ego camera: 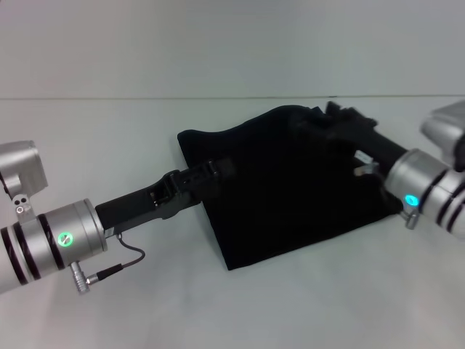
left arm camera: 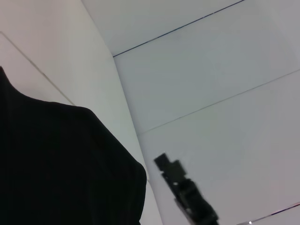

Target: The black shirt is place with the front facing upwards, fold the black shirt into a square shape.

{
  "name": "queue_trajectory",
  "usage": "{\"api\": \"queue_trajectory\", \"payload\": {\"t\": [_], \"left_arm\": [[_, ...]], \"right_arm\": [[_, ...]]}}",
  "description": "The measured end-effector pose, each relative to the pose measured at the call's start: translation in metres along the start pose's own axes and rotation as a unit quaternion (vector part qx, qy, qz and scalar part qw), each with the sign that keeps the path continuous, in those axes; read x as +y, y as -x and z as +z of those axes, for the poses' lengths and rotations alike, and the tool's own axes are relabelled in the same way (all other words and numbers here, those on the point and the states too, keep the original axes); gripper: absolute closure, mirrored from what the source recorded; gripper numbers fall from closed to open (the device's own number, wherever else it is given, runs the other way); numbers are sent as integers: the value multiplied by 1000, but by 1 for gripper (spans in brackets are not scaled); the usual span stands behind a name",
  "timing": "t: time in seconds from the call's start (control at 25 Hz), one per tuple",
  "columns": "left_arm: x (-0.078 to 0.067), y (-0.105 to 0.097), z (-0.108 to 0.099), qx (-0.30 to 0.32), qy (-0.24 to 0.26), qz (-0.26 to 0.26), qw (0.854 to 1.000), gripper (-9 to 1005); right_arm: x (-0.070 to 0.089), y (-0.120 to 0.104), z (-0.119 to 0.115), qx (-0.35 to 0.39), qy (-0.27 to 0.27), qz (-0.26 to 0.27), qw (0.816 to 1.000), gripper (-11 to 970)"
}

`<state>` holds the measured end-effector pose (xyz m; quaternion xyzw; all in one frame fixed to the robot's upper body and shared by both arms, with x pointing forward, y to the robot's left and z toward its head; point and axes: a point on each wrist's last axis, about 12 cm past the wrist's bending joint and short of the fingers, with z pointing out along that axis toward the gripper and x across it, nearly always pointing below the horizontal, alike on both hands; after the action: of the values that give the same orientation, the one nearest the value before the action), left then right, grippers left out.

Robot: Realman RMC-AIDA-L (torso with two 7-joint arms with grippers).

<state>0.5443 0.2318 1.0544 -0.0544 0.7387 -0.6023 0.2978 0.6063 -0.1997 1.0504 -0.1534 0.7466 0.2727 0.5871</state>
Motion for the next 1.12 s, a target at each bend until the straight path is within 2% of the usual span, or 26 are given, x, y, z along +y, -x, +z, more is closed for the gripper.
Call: {"api": "queue_trajectory", "payload": {"t": [0.16,0.44,0.68,0.92,1.12], "left_arm": [[0,-2,-1,-1,0,-2,1000,190],[1,-3,-1,-1,-1,-5,1000,191],[0,-5,-1,1,-5,-7,1000,191],[1,-6,-4,0,-4,-16,1000,192],[5,4,-11,2,21,-62,998,192]], "right_arm": [[-2,-6,5,32,-28,1,999,43],[-15,-13,-3,49,-67,15,996,43],[-20,-17,-5,62,-86,29,994,43],[-21,-18,-11,49,-80,40,995,43],[-23,-16,-43,-27,-36,41,998,43]]}}
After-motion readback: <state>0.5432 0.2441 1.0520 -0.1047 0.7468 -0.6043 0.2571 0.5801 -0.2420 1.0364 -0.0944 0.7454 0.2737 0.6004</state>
